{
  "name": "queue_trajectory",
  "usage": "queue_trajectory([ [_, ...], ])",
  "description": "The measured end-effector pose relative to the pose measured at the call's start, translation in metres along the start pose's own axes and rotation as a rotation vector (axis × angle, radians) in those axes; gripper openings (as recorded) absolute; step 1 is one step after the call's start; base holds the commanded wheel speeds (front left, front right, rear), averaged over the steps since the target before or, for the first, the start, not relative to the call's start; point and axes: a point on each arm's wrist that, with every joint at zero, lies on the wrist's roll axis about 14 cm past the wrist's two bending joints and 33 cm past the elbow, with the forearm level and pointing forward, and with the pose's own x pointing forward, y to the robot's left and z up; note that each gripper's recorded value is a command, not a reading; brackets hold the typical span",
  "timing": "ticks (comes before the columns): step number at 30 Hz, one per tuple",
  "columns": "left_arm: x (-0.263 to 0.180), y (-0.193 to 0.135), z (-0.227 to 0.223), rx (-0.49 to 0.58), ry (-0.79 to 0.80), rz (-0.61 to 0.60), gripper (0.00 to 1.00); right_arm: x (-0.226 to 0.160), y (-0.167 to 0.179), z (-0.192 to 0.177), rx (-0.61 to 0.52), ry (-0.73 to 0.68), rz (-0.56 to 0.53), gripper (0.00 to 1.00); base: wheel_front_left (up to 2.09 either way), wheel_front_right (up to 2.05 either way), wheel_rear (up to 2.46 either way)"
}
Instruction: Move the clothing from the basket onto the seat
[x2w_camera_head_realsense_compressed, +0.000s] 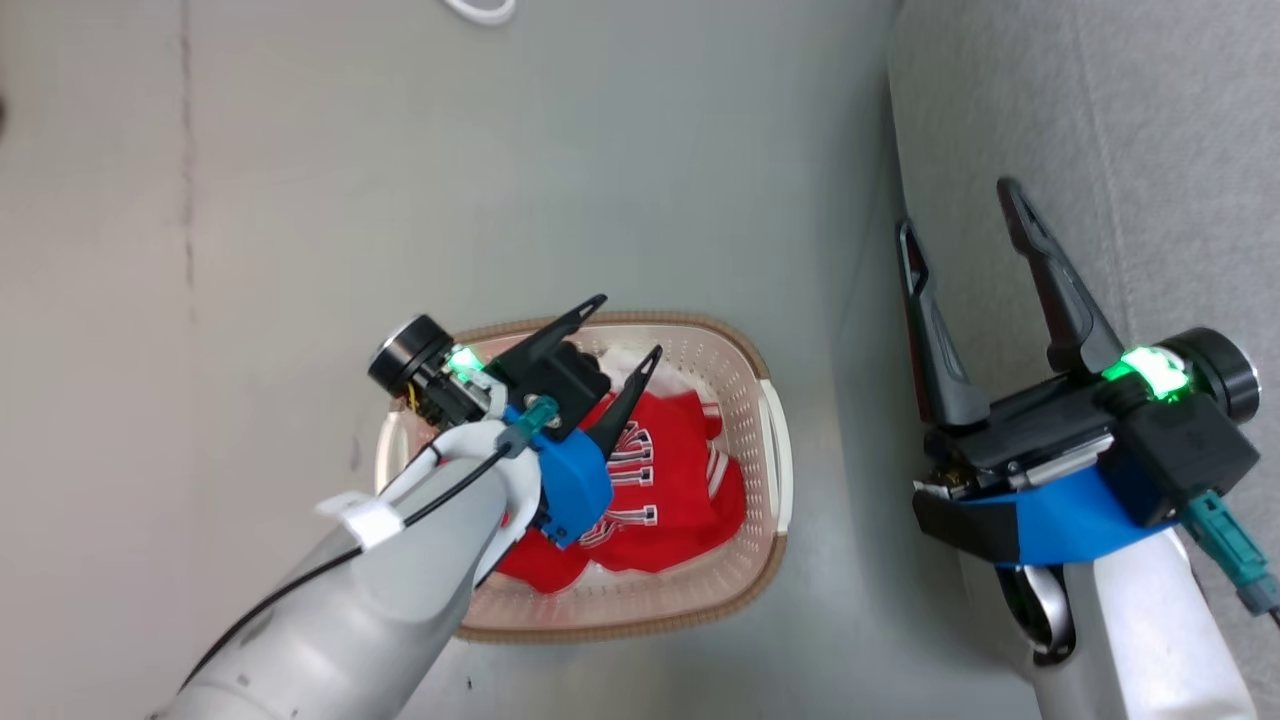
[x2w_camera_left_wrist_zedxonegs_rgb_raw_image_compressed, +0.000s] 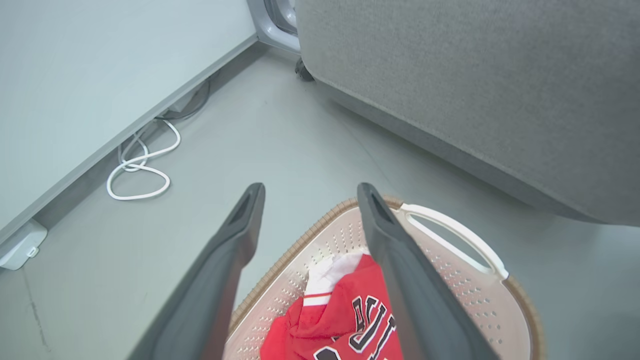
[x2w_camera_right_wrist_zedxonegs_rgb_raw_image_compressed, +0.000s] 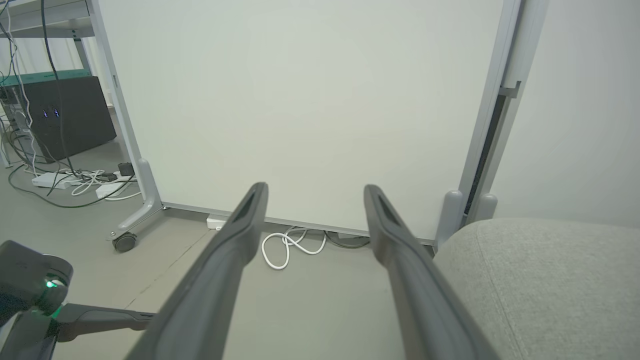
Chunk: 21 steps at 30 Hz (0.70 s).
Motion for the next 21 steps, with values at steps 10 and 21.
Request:
queue_trajectory([
  [10,-0.063,0.034,0.068,-0.110,-0.236,0.256,1.00,-0.026,0.004,0.043,-0.032,-0.050,-0.012,1.00,0.00,0.00,0.00],
  [21,-0.156,0.064,0.106,-0.198,-0.470,0.542,1.00,-0.060,-0.002,0.078,-0.043,-0.100,-0.059,1.00,0.00,0.00,0.00],
])
